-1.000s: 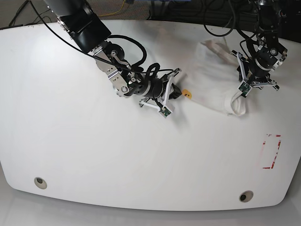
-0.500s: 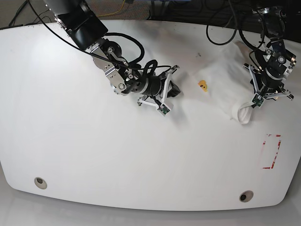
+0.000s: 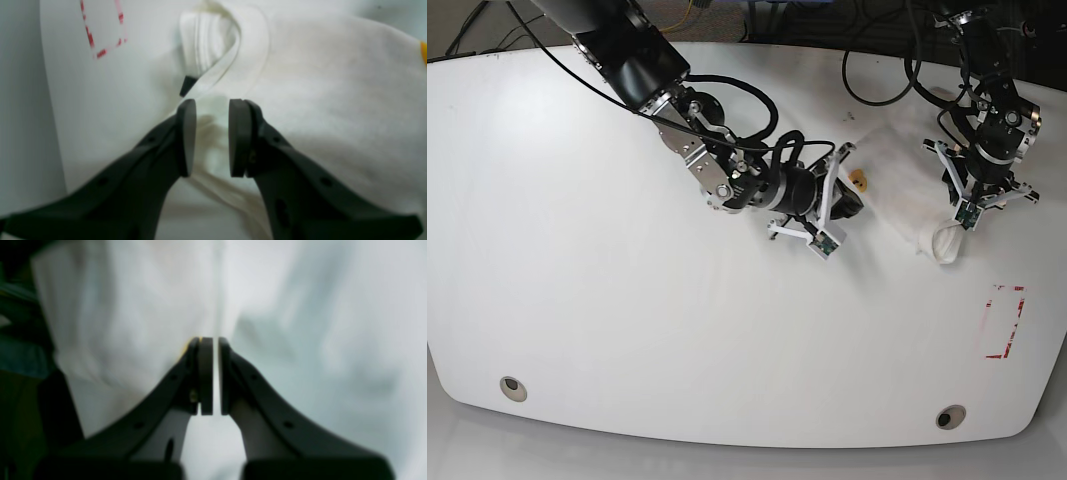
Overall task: Layout the t-shirt on the table in an organized manner, then fold the t-shirt properly
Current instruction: 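Grasp the shirt bundle edge with the left gripper and lift it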
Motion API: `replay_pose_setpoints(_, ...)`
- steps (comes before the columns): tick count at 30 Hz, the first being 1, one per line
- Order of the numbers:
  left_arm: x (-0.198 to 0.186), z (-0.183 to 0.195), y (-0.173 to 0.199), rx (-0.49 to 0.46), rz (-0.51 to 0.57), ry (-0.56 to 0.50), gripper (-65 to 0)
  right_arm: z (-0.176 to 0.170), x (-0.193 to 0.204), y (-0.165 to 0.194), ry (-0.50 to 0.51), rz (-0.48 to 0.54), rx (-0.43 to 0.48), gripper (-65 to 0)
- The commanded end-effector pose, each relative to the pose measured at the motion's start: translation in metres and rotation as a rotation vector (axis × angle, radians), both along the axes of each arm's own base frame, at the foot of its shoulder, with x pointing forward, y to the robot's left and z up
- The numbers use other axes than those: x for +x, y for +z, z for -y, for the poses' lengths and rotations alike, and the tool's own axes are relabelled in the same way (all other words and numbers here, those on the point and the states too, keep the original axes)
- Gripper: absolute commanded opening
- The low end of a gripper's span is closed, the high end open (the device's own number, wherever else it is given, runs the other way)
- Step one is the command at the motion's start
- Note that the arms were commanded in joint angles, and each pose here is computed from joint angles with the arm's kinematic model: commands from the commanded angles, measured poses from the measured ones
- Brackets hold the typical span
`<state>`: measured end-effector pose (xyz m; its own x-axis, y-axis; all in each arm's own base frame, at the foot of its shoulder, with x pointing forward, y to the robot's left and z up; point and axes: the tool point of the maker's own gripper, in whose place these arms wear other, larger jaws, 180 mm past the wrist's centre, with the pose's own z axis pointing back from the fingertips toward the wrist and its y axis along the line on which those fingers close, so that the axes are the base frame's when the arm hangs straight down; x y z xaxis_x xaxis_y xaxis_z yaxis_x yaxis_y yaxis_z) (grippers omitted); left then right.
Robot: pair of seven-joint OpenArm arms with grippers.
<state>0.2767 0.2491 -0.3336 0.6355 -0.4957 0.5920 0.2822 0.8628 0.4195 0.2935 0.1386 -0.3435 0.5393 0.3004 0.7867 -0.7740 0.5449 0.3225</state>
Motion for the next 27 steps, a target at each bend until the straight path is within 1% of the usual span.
replay_pose_setpoints(1,0.000,-0.010,0.012,0.000,0.049,0.037,-50.5,-0.013,0.012,0.023,-0.004,0.071,0.037,-63.1)
replay_pose_setpoints(4,-0.007,-0.022,0.013,-0.018,0.084,0.082,-50.5,-0.023,0.013,0.028,0.000,0.102,0.030,-63.1)
replay_pose_setpoints(8,-0.013,-0.029,0.018,-0.042,0.156,0.097,-50.5,-0.033,0.014,0.036,0.003,0.130,0.031,-63.1)
replay_pose_setpoints(10,-0.018,-0.030,0.017,-0.047,0.165,0.096,-50.5,-0.033,0.014,0.036,0.003,0.132,0.028,-63.1)
replay_pose_setpoints(14,-0.029,-0.028,0.010,-0.057,0.150,0.088,-50.5,-0.032,0.014,0.030,0.002,0.119,0.018,-63.1)
replay_pose_setpoints(16,-0.032,-0.024,0.010,-0.075,0.160,0.077,-50.5,-0.030,0.015,0.027,-0.001,0.118,0.009,-63.1)
replay_pose_setpoints(19,-0.027,-0.014,0.016,-0.128,0.220,0.062,-50.5,-0.024,0.017,0.023,-0.006,0.119,-0.009,-63.1)
replay_pose_setpoints(25,-0.024,0.014,0.013,-0.231,0.280,0.075,-50.5,-0.013,0.018,0.015,-0.013,0.117,-0.035,-63.1)
replay_pose_setpoints(27,-0.024,0.017,0.010,-0.244,0.283,0.086,-50.5,-0.011,0.018,0.013,-0.013,0.115,-0.039,-63.1)
